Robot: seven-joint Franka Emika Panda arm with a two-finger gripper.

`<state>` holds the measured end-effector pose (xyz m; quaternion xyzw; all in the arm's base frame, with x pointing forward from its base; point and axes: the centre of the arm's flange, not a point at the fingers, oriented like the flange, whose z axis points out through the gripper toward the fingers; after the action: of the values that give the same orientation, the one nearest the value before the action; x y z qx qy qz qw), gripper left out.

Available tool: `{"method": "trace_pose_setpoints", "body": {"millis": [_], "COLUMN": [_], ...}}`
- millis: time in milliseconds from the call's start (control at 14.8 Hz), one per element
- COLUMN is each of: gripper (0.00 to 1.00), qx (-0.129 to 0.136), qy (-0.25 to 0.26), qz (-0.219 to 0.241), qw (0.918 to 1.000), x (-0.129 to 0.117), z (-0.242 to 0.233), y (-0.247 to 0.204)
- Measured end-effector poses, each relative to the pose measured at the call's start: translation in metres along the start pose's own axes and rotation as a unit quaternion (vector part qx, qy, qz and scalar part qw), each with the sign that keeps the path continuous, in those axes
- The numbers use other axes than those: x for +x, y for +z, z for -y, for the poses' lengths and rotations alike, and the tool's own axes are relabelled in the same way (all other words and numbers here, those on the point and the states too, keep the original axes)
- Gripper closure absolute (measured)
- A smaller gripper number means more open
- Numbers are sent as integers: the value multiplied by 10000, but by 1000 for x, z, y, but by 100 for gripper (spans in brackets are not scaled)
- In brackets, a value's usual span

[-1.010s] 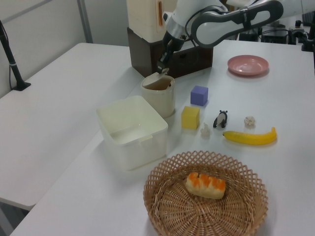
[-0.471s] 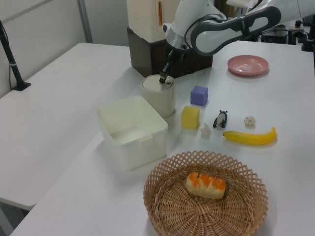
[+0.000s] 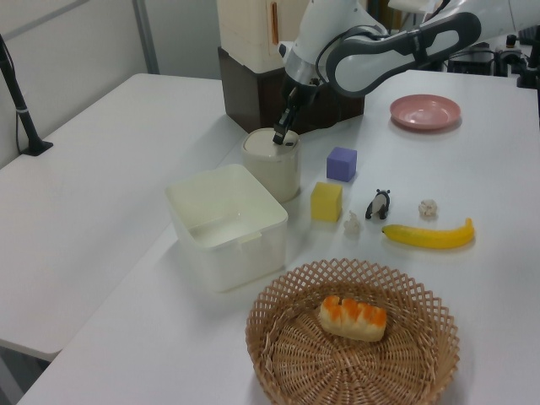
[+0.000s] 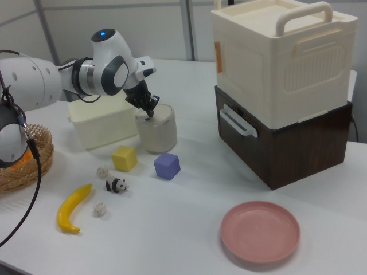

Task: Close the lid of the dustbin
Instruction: 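Push the raised lid down onto the dustbin with the closed gripper, then lift the gripper up and away from the closed dustbin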

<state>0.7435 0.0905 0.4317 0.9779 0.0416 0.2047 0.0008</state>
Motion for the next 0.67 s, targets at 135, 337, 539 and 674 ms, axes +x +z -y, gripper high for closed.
{"method": "trace_pose_setpoints", "body": {"millis": [135,337,539,674], "gripper": [99,99,99,99], "qx": [0,-4,-22,-42], "qy": [1,6,20,36], "qz": [-2,-3,93,176], "qw": [10000,10000,10000,9998], "x": [0,1,2,4], "z": [0,-1,-3,-6], "y": [0,-4,-22,-50]}}
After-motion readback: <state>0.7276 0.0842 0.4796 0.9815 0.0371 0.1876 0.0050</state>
